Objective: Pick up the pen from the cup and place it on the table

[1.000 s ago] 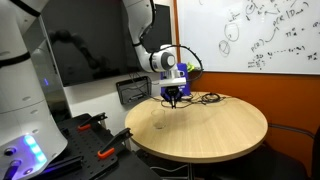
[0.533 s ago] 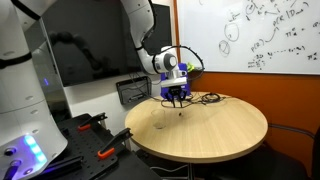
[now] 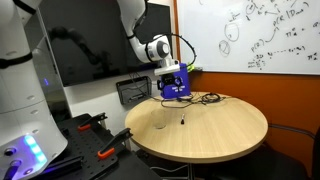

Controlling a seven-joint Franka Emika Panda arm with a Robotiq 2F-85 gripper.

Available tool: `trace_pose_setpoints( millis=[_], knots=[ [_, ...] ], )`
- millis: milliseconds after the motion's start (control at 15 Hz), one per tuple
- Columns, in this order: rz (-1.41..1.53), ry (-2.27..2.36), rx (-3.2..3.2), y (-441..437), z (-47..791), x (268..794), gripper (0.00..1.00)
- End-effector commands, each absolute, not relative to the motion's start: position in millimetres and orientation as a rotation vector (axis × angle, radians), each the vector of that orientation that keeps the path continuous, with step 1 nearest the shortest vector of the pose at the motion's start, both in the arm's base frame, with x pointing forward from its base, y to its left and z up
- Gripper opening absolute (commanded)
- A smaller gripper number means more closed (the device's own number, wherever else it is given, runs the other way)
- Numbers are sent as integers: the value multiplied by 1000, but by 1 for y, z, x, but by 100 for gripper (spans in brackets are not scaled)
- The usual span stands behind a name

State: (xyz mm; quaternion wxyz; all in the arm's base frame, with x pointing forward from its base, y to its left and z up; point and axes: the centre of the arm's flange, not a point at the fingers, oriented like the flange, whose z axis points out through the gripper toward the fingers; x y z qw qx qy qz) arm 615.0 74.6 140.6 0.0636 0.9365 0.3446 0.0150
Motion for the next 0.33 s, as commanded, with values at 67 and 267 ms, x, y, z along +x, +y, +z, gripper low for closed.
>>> trace_pose_setpoints(
  millis=[67,267],
  knots=[
    [-122,1003,2834,82,185,580,100],
    [-111,1042,2783,87,197,567,100]
  ],
)
